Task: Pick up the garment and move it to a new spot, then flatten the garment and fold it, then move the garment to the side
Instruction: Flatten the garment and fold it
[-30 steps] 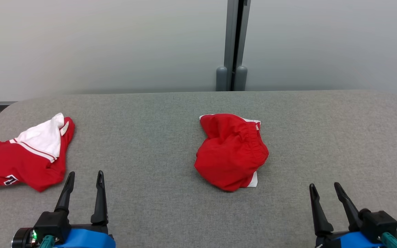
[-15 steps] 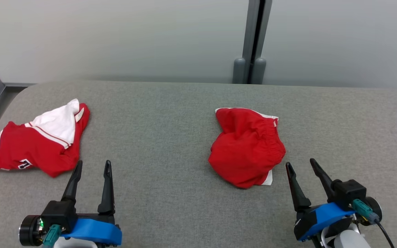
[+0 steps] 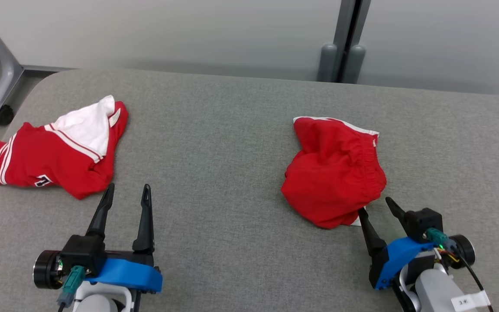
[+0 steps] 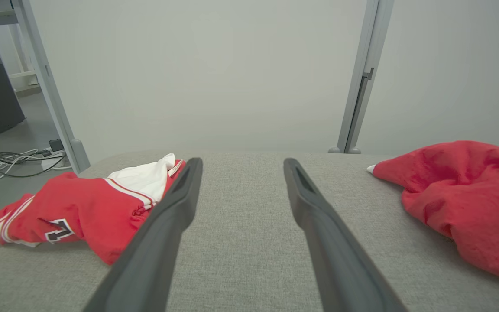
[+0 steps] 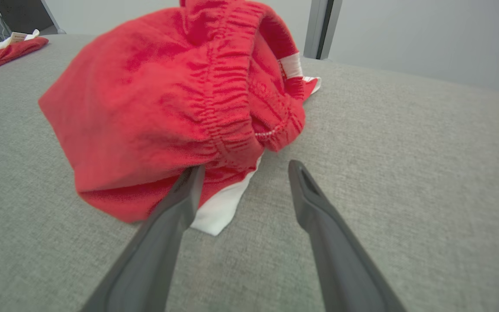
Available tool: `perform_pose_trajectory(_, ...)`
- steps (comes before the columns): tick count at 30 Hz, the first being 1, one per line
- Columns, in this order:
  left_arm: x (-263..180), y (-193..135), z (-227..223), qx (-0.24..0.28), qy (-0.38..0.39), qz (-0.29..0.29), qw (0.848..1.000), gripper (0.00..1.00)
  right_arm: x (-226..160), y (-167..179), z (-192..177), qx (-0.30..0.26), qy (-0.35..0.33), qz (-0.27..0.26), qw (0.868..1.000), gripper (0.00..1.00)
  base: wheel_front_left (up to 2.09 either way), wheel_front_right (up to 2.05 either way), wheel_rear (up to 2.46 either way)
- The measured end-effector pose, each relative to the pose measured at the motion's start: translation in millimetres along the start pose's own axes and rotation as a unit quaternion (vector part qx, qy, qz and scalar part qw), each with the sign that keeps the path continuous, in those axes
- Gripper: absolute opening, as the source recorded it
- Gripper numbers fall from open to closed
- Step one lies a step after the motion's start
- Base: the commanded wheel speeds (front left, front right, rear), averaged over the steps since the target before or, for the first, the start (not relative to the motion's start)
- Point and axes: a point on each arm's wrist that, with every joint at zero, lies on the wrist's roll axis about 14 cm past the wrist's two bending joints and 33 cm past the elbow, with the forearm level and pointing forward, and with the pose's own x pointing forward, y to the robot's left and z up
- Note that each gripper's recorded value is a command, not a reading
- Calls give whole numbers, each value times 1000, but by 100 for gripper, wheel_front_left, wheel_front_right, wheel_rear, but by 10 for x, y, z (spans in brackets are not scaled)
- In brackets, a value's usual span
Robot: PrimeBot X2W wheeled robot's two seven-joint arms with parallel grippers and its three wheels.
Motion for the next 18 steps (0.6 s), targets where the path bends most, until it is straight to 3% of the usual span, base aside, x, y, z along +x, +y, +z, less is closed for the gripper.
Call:
perform_pose_trajectory(16, 61, 18, -51, -2, 10, 4, 1000, 100, 322, 123, -314, -18, 89, 28, 996, 100, 0, 0, 0)
perform_pose_trajectory(17, 62, 18, -50, -2, 9, 4, 1000, 100, 317, 130, -332, -17, 93, 29, 995, 48, 0, 0, 0)
perform_pose_trajectory(18, 64, 15, -49, -2, 9, 3, 1000, 100, 311, 136, -345, -17, 95, 29, 995, 21, 0, 0, 0)
